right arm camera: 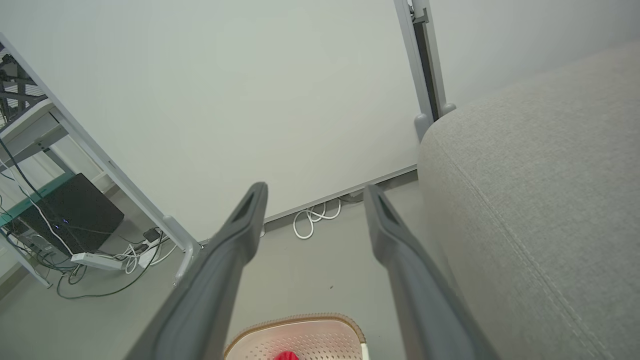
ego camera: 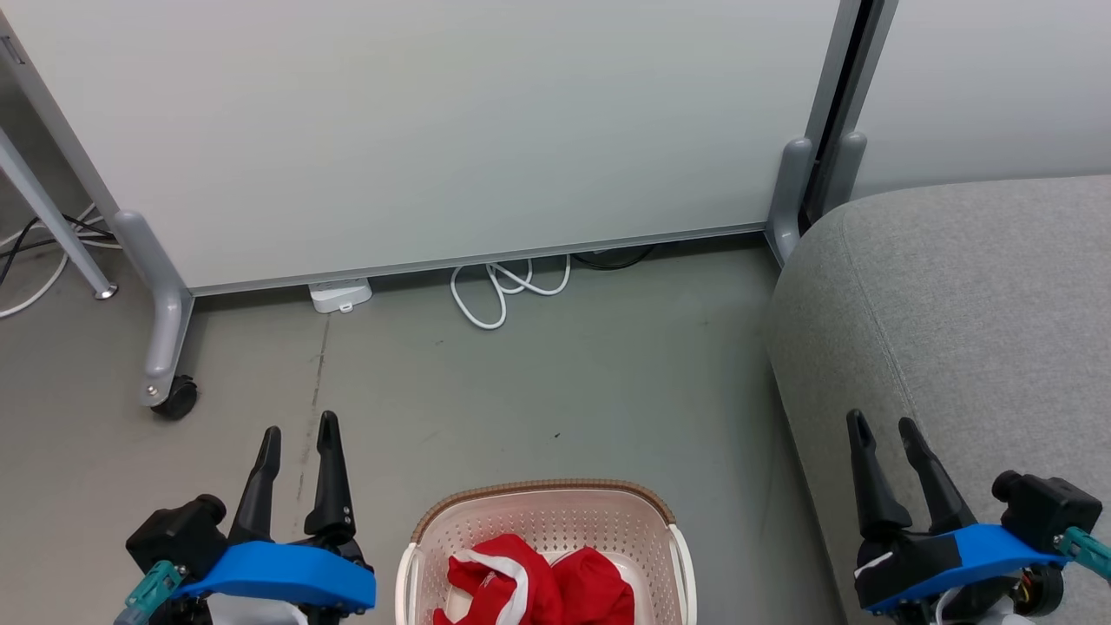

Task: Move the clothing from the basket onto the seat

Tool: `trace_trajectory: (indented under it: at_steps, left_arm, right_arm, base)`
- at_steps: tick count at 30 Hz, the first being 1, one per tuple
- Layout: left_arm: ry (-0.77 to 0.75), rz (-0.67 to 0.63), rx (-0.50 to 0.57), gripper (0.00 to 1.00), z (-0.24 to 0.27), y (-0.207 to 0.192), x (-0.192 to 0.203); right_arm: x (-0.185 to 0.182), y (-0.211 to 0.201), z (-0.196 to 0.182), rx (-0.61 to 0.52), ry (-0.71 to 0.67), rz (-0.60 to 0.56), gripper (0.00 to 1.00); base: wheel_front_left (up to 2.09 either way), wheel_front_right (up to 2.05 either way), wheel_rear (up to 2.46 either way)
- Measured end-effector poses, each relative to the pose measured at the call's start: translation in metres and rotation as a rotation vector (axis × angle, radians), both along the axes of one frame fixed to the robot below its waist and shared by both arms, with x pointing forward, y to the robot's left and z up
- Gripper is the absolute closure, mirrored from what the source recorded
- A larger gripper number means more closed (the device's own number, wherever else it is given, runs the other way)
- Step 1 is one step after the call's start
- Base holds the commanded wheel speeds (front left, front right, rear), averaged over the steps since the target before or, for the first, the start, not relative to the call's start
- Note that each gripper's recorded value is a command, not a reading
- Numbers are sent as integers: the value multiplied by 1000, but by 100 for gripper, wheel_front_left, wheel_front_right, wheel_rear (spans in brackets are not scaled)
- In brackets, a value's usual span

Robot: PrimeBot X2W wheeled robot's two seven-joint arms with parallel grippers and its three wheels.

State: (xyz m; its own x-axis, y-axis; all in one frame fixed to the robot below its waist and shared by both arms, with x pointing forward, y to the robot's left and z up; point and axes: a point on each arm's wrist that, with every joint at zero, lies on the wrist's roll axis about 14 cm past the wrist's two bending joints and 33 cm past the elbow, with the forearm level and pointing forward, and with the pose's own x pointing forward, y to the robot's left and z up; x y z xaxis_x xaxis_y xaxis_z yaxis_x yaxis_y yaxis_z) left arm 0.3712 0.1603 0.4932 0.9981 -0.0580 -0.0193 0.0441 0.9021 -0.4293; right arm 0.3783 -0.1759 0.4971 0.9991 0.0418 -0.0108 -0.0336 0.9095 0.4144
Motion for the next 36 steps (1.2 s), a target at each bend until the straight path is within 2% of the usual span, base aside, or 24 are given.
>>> trace_trajectory:
  at_steps: [36]
  left_arm:
    - [-50, -50, 227, 0, -4, -13, -4]
  right_arm:
    - [-4, 9, 3, -303, -48, 49, 0]
  base:
    - [0, 0, 0]
